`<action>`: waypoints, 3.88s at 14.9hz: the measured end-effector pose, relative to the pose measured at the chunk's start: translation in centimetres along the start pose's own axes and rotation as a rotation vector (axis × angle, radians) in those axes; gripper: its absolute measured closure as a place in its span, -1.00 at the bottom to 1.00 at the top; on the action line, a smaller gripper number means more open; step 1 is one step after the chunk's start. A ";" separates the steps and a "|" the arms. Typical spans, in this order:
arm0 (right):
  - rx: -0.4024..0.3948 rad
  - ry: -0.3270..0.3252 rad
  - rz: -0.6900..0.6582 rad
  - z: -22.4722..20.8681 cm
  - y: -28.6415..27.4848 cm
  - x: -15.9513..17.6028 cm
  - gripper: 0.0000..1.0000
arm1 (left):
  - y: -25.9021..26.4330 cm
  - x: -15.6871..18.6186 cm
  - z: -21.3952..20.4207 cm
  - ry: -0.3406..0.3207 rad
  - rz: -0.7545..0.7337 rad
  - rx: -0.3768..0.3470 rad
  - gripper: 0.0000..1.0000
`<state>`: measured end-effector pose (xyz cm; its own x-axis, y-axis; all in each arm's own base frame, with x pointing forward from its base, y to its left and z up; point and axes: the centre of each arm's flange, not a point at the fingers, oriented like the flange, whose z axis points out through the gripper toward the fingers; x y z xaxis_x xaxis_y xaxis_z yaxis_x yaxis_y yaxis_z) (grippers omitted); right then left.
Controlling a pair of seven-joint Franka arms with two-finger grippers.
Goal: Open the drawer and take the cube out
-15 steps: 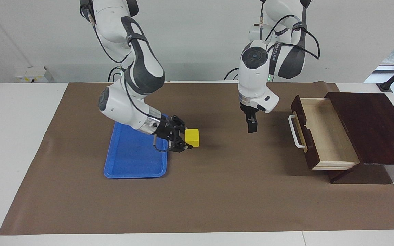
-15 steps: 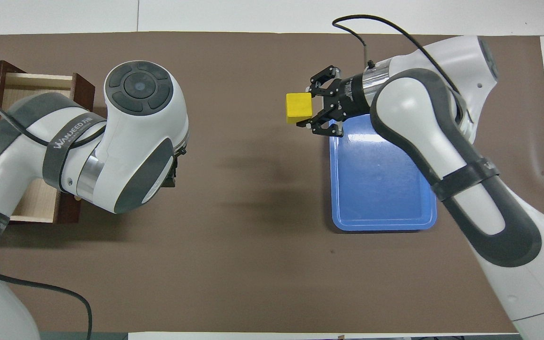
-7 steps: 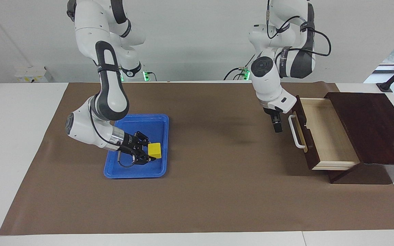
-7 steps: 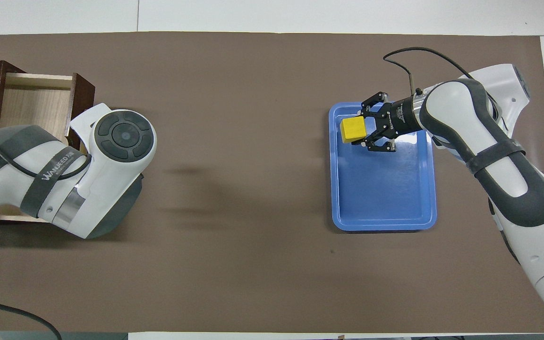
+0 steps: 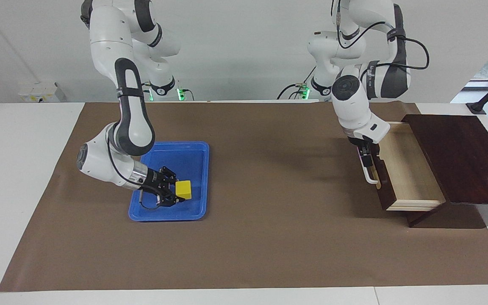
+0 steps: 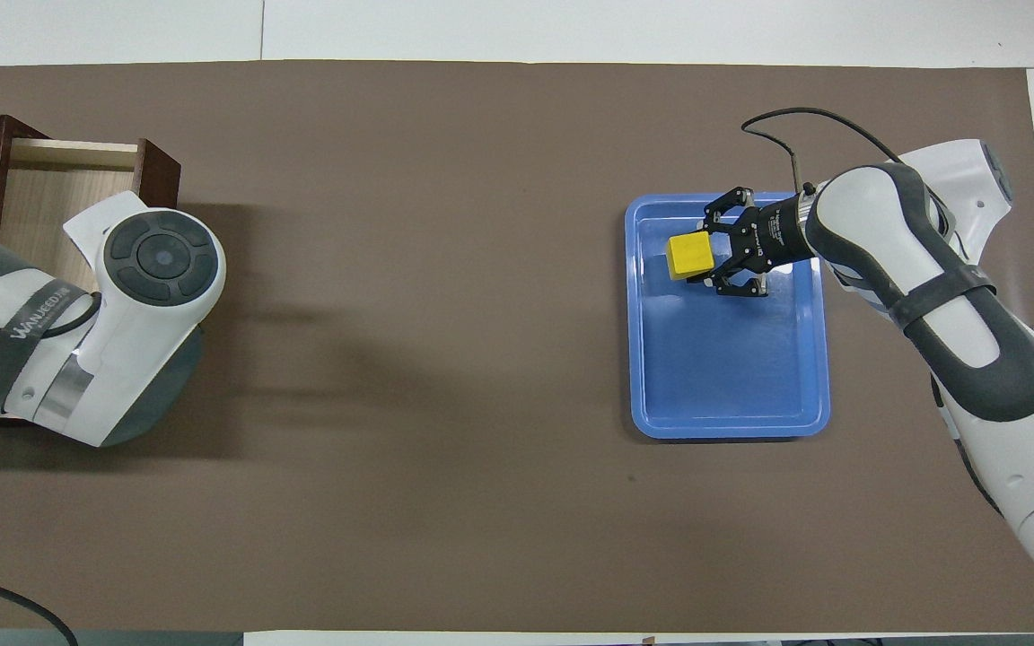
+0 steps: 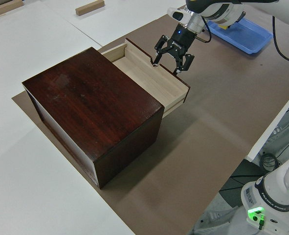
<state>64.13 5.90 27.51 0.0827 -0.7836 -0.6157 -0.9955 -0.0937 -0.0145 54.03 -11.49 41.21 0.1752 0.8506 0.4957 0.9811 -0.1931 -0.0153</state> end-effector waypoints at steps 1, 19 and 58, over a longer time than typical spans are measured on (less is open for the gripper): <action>-0.003 0.001 0.004 0.4 0.1 0.3 -0.12 | 0.0 0.3 0.2 -0.007 0.007 -0.003 -1.00; 0.011 -0.009 0.024 1.7 0.7 1.1 -0.12 | 0.1 12.5 5.2 -0.055 0.161 -0.011 -1.00; -0.522 0.475 -1.351 -29.8 11.5 -15.7 -1.00 | -1.7 12.9 -14.3 -0.433 1.350 -0.391 -1.00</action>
<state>52.77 -1.19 60.50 0.9968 -0.0452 -0.0658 -0.0458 -0.9989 -0.0077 53.42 -7.18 60.04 0.9999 -0.0149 0.0026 -0.0149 -0.9997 0.0206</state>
